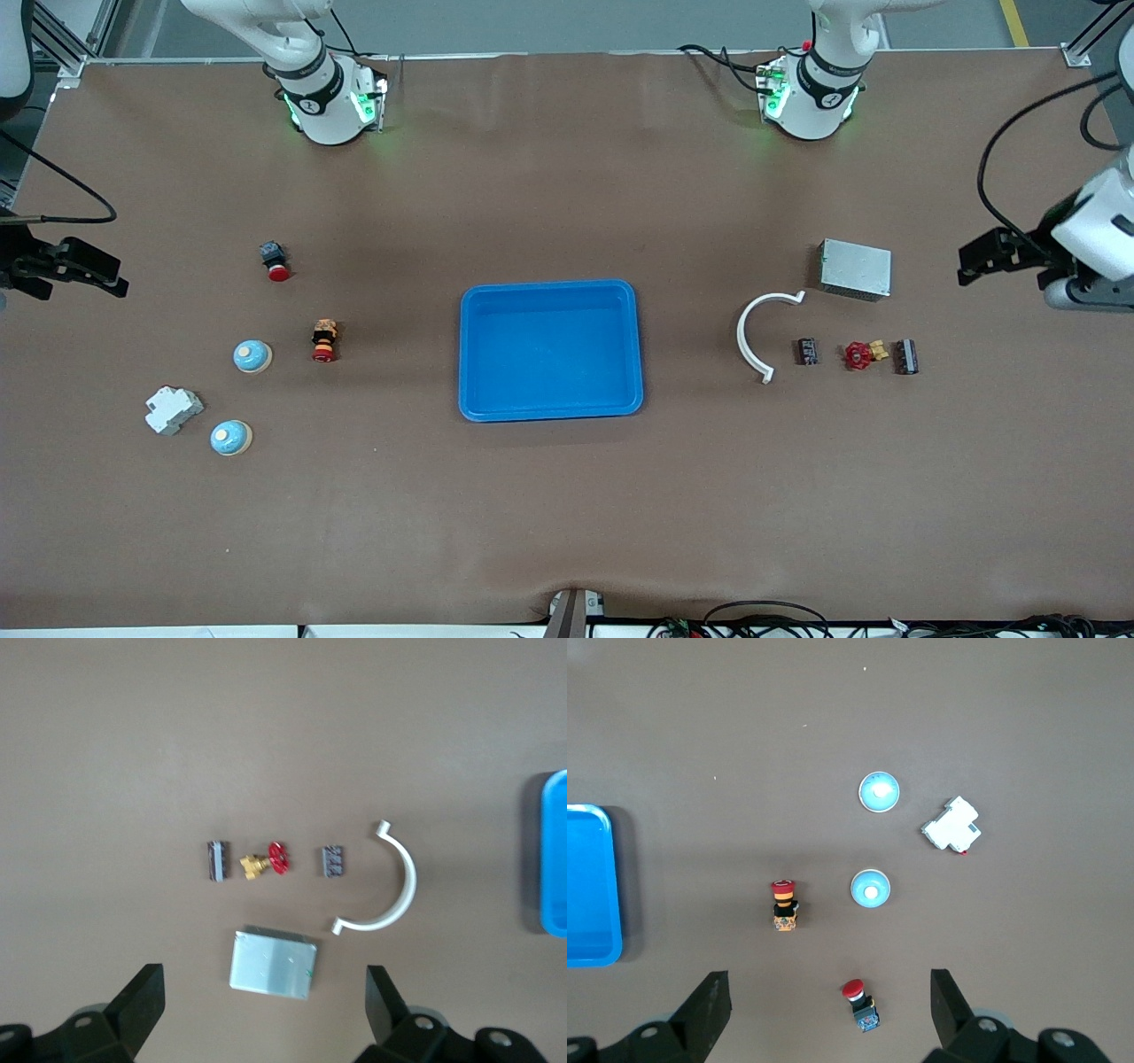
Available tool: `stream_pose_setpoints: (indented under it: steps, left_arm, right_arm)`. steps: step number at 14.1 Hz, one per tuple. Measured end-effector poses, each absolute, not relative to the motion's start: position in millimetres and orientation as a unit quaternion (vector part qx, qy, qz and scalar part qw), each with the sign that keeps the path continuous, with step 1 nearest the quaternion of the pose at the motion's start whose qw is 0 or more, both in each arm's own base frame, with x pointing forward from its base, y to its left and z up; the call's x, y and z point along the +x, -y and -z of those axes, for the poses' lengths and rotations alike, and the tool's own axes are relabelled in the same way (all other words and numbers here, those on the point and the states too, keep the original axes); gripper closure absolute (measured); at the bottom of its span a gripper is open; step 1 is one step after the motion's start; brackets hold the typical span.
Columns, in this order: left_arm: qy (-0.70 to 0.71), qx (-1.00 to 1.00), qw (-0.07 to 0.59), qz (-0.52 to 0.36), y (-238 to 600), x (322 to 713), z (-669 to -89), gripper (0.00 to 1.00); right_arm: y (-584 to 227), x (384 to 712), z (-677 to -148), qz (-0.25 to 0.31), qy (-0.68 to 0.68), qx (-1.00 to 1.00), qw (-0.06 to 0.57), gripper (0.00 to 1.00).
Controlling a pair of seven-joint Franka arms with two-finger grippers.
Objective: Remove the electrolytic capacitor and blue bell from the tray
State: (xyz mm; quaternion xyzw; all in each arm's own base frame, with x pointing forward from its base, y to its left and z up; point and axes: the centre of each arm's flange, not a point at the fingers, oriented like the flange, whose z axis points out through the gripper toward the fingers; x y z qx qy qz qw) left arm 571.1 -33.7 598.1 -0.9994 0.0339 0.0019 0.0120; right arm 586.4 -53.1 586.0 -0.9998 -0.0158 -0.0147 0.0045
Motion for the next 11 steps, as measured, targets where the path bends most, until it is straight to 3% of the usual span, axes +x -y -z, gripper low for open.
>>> stream_pose_setpoints:
  steps: [5,11]
  left_arm:
    - [-0.02,-1.0,0.0,0.004,43,545,-630,0.0]
    - [-0.013,-1.0,0.001,-0.004,37,547,-615,0.0]
  right_arm:
    - [59,585,-585,0.01,0.03,-0.999,0.006,0.0]
    - [84,571,-588,-0.015,0.012,-1.0,0.01,0.0]
